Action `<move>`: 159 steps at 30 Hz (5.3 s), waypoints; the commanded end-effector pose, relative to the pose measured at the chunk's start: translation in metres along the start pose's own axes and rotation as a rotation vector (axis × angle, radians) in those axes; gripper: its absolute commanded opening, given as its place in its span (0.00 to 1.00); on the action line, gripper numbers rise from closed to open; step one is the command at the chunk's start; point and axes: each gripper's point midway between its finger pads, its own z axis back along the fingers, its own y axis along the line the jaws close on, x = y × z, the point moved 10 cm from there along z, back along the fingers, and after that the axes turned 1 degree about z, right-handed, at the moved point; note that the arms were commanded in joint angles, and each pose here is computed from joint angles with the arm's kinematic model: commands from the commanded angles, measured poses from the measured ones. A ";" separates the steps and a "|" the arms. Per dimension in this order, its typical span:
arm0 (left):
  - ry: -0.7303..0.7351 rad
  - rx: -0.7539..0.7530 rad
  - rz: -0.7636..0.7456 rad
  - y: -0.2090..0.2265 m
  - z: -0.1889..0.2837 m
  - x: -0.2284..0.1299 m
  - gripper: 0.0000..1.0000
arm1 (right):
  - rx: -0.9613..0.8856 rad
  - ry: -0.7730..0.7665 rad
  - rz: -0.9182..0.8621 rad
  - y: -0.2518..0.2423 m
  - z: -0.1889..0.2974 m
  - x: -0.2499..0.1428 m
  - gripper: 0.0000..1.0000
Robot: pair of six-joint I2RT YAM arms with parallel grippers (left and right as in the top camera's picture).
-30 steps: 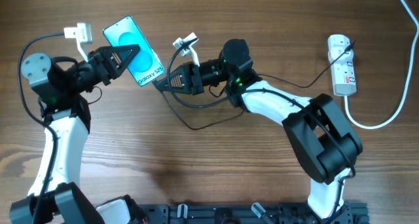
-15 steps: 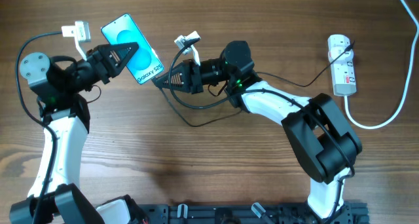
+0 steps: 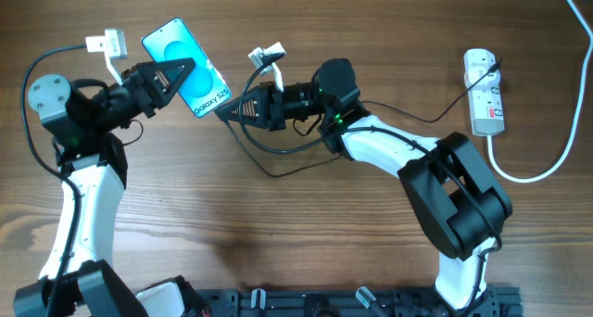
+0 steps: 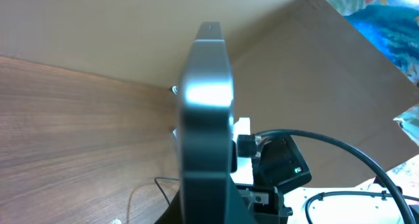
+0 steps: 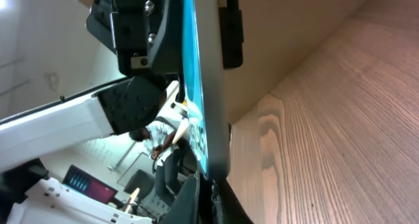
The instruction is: Plug charger to phone and switch on socket
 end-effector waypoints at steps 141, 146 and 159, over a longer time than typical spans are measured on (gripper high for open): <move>-0.070 0.498 0.233 0.060 -0.007 -0.048 1.00 | -0.970 0.115 -0.450 -0.099 0.085 -0.097 0.22; -0.070 0.498 0.233 0.060 -0.007 -0.048 1.00 | -0.981 0.115 -0.442 -0.099 0.086 -0.097 0.33; -0.069 0.499 0.236 0.060 -0.007 -0.048 1.00 | -1.056 0.107 -0.438 -0.102 0.091 -0.099 0.53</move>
